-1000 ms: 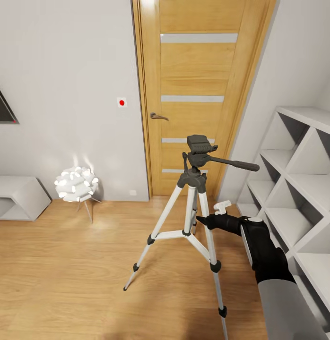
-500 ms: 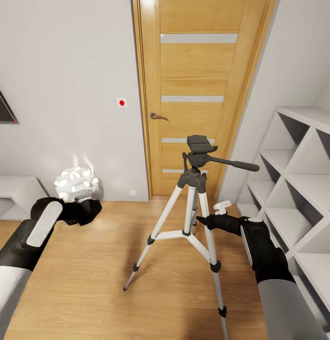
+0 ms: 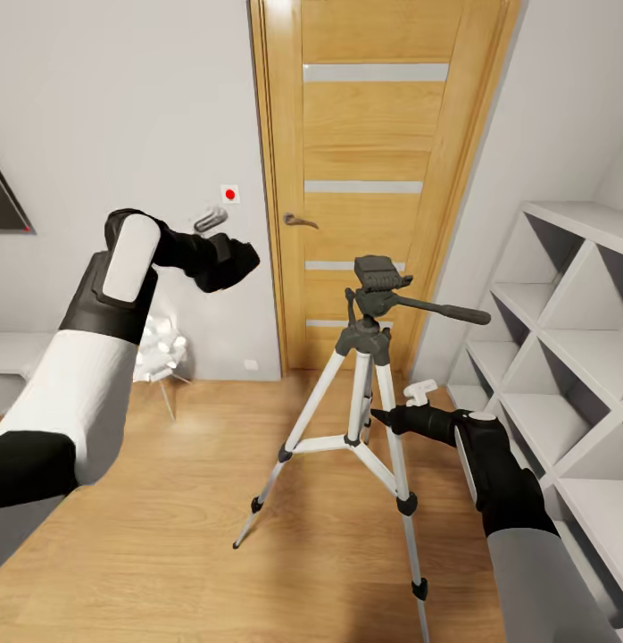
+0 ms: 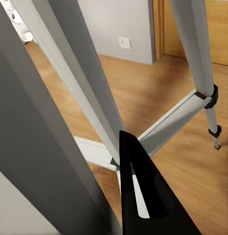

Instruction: Attach the digital camera to the camera tripod in the bedroom.

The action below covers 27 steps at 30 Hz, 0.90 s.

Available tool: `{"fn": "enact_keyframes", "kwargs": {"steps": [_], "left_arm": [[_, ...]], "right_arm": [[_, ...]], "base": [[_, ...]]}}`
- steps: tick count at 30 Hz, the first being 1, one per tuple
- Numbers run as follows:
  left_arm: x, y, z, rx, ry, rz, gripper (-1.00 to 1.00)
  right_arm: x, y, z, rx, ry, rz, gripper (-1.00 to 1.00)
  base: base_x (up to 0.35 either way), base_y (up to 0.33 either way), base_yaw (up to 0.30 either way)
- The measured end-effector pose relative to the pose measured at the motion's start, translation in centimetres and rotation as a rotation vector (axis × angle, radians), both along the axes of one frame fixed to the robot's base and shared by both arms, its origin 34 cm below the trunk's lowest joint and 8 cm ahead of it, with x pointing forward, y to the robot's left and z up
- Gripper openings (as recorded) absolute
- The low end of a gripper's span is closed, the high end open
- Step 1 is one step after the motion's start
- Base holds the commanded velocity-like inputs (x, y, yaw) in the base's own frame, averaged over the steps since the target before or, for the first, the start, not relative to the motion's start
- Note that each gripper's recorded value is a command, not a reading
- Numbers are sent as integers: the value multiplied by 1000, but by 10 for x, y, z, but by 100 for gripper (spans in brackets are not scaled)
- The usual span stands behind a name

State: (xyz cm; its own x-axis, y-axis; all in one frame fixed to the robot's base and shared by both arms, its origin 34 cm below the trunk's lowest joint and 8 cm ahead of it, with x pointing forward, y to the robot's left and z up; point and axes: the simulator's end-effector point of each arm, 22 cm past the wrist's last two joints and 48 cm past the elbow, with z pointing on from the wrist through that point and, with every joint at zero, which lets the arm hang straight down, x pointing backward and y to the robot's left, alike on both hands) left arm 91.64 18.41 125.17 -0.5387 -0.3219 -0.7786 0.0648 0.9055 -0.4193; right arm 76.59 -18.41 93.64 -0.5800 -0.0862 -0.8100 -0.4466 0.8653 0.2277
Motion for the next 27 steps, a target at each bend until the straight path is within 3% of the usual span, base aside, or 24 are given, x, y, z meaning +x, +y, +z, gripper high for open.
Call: {"fn": "enact_keyframes", "kwargs": {"steps": [1, 2, 3, 4, 5, 7, 12, 13, 15, 21, 27], "left_arm": [[3, -19, 12, 4, -5, -21, -100], [3, -38, 21, -31, -9, -51, -100], [4, -57, 27, -17, -3, -68, -100], [4, -75, 34, -49, -3, -95, -100], [5, -91, 41, -39, 1, -108, -100], [6, -110, 61, -52, -14, -125, -100], [3, -135, 118, -93, -81, -163, -100], [-5, -149, 142, -150, -111, -208, -100], [-12, -157, 156, -176, -135, -239, -100], [-32, -186, 185, -283, -188, -373, -100], [-41, -197, 198, -312, -223, -430, -100]], "right_arm": [[0, 0, 0, 0, 0, -1, -100], [0, 0, 0, 1, 0, -1, -100], [0, -1, 0, 1, 0, -2, -100], [0, -1, 0, 2, 0, -2, -100], [0, -1, 0, 2, 0, -2, -100], [0, -1, 0, 2, 0, -2, -100], [0, -2, 0, 2, 0, -2, -100], [0, -2, 0, 2, 0, -3, -100], [0, -2, 0, 3, 0, -3, -100], [0, -3, 1, 4, 0, -5, -100], [0, -3, 1, 5, 0, -5, -100]], "base": [[0, 0, 0], [0, 0, 0], [0, 0, 0], [0, 0, 0], [0, 0, 0], [0, 0, 0], [0, 0, 0], [0, 0, 0], [0, 0, 0], [0, 0, 0], [0, 0, 0]]}}
